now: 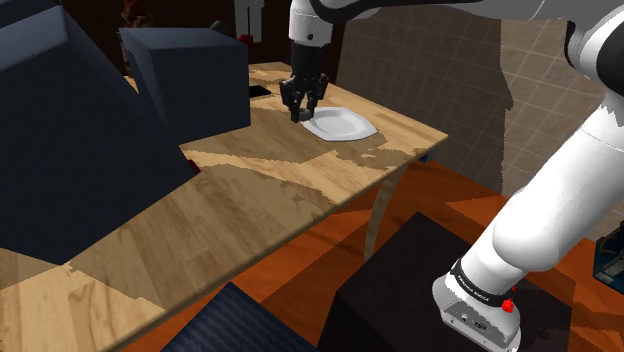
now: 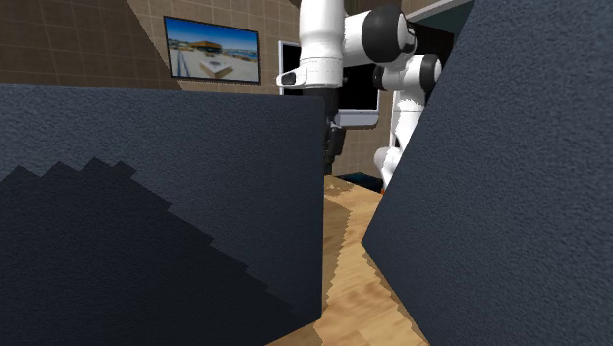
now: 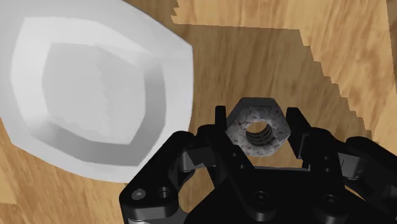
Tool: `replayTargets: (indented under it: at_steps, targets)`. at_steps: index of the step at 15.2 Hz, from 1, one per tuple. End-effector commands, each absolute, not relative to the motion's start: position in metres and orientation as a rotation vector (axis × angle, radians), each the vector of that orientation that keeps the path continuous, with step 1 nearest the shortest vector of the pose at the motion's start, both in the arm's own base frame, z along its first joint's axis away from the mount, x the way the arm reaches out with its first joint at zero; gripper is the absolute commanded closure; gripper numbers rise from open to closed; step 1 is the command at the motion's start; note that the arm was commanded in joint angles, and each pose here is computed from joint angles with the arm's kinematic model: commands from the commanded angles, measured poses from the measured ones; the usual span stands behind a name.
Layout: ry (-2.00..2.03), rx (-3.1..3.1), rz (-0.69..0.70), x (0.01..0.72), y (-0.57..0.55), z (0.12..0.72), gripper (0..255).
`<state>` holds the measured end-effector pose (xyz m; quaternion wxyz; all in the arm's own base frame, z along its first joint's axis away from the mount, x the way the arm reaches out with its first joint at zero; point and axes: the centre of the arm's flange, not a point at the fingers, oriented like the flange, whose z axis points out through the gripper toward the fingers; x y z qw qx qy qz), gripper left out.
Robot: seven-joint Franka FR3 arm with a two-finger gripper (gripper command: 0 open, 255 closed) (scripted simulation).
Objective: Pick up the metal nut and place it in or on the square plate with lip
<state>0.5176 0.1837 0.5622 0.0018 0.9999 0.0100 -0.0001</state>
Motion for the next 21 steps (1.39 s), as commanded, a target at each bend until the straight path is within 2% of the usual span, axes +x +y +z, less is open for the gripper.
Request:
replayTargets:
  at_steps: [1,12,21]
  targets:
    - [0.033,3.138,0.000,0.519,0.155,0.564,255]
    - [0.033,3.138,0.000,0.535,0.012,0.563,255]
    - [0.033,3.138,0.000,0.535,0.012,0.515,255]
